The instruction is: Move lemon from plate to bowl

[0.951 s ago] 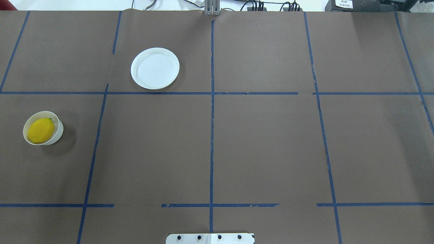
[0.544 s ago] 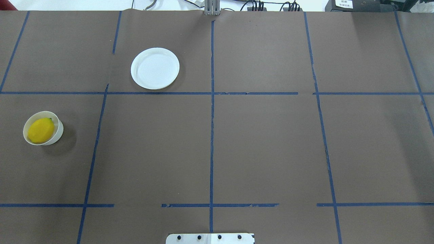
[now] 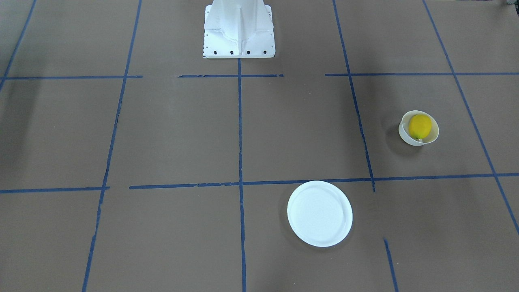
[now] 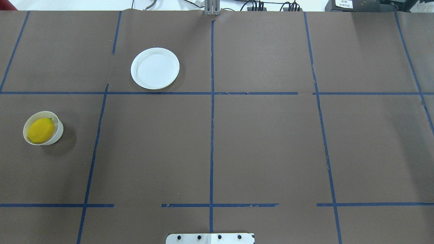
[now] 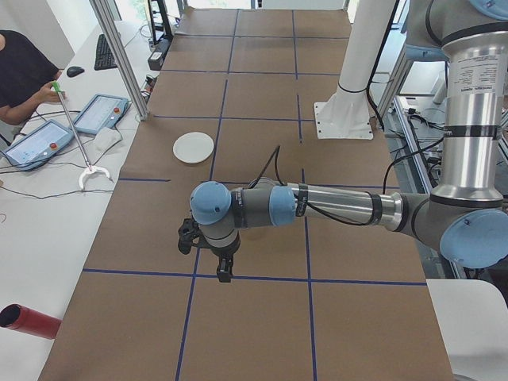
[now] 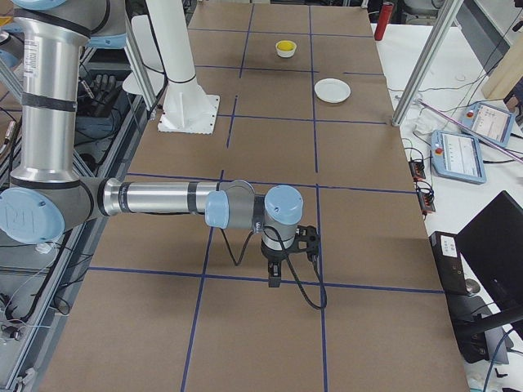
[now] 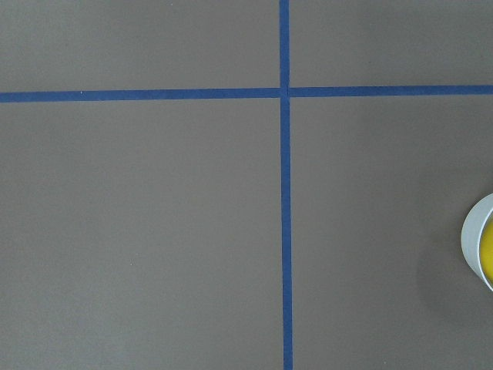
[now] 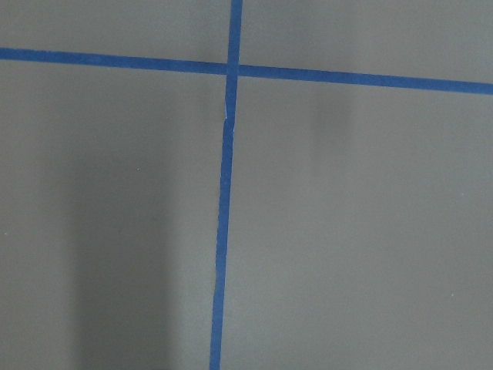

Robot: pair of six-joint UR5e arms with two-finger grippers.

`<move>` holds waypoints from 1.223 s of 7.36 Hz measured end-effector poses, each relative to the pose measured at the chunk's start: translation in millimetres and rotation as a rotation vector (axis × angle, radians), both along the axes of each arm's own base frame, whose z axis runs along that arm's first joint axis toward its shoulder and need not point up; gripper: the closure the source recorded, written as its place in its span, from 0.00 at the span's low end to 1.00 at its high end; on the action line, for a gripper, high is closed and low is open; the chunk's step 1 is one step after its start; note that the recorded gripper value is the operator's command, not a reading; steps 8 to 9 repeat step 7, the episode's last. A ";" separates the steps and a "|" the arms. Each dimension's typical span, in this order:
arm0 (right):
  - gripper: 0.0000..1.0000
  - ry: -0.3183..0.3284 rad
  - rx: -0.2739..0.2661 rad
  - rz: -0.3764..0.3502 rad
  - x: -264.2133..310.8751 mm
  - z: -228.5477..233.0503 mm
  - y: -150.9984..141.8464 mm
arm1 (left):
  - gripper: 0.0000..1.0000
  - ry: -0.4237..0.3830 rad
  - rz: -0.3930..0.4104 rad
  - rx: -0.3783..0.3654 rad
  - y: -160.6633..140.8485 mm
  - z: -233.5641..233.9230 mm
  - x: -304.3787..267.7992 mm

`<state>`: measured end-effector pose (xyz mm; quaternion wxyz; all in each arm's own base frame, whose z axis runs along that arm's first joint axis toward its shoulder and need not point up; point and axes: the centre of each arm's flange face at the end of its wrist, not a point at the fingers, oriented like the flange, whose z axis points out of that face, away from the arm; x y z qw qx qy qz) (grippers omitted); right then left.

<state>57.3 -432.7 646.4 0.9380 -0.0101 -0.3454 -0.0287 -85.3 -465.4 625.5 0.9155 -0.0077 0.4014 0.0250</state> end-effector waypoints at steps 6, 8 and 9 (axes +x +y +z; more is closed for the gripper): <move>0.00 0.000 -0.001 0.000 0.0 0.4 0.0 | 0.00 0.001 0.001 0.017 -4.7 -7.4 0.1; 0.00 0.000 -0.001 0.000 0.0 0.4 0.1 | 0.00 0.000 0.001 0.021 -6.0 -9.4 0.0; 0.00 0.000 -0.001 0.000 0.0 0.4 0.1 | 0.00 0.000 0.001 0.021 -6.0 -9.4 0.0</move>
